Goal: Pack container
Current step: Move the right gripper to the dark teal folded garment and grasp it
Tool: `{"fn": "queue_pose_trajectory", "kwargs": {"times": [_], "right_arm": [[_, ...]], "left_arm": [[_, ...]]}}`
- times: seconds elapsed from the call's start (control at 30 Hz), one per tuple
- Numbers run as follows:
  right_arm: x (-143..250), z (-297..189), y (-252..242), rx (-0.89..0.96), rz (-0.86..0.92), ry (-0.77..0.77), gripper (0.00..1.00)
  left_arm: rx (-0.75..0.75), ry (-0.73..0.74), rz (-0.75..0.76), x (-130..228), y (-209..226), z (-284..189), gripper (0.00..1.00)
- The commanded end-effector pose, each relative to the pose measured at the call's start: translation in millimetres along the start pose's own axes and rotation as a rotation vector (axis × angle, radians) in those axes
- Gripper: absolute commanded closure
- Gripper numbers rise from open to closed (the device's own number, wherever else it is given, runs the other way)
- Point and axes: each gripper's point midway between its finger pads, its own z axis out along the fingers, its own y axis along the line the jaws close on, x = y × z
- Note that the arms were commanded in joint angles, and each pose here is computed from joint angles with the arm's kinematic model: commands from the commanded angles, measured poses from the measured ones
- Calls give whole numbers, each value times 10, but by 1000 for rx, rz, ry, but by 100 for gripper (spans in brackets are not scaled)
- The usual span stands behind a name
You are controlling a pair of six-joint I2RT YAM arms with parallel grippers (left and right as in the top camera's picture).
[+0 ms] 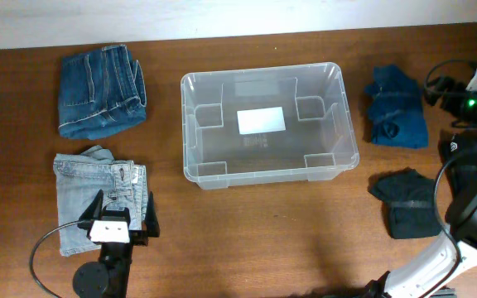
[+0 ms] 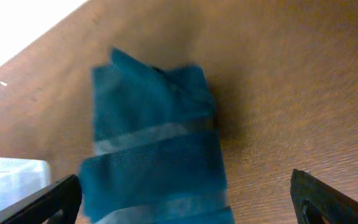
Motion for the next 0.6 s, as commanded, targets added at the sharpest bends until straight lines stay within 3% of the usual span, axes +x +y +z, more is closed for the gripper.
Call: {"fn": "queue_pose_trajectory", "kwargs": {"times": [0.0,0.57], "right_arm": [[94,195,-72,-27,9,30,1],[485,642,152,-88,-35,158,1]], "left_arm": [[7,0,12,16,-11,0,1],[7,0,12,16,-11,0,1]]}}
